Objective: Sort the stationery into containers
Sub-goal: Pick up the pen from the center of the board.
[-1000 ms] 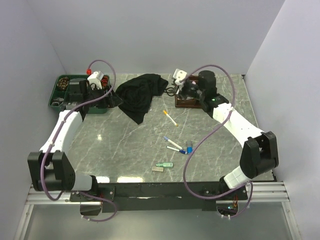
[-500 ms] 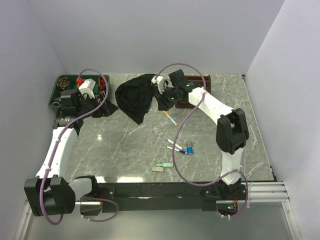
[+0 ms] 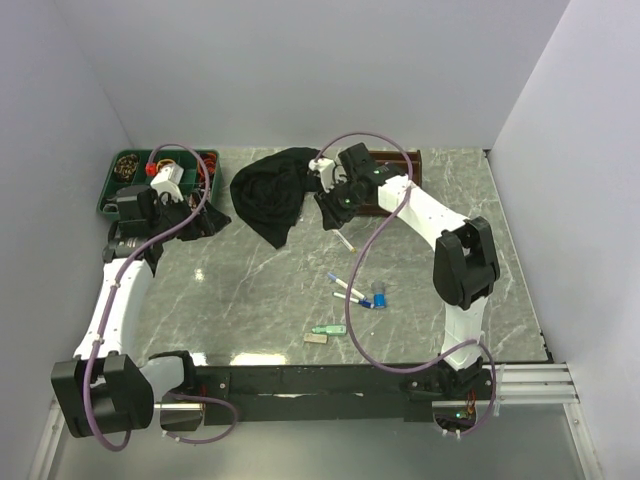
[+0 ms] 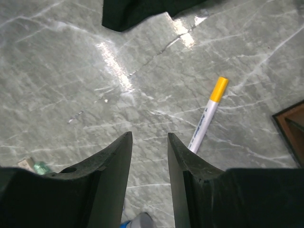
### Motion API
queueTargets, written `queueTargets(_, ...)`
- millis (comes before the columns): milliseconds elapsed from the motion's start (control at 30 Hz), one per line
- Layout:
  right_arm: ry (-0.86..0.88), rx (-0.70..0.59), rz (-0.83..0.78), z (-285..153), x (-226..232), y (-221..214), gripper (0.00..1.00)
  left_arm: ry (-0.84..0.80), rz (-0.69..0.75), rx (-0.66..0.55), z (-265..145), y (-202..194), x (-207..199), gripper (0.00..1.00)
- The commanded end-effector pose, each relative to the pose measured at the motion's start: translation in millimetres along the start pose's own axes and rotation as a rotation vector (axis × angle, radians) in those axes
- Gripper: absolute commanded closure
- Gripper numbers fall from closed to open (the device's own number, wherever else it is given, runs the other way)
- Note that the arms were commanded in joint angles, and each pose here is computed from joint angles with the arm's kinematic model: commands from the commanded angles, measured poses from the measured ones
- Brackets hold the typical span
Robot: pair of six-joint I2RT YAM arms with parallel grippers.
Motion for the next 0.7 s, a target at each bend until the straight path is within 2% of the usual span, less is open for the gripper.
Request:
queueTargets(0,-0.089,-0.027,-0.085,-7.9,-4.2,15.7,0.57,-0.019,0.000,-0.025,2.4,11.9,-1.7,0.18)
queueTargets(133,-0.138,0.042,-0.059,15.4,-24.1,10.0,0.57,-0.022,-0.004,-0.036,3.8,19.5,-2.1,0.18)
queueTargets(300,-0.178,0.035,-0.045,29.2,-37.4,20.2,0.58,-0.010,-0.008,-0.026,5.9,19.4,2.9,0.18)
queueTargets(667,-0.233,0.121,0.011,61.8,-62.8,17.7,0.60,0.001,-0.038,-0.008,14.1,17.0,14.4,0.18)
Point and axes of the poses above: each gripper's point midway between its finger pads, its own z axis out along the fingers, its own x axis along the line the jaws close on, y = z × x, the point moved 1 cm from there along -z, back along the fingers, and after that the axes turned 8 degrees about z, right-handed, at the moved point
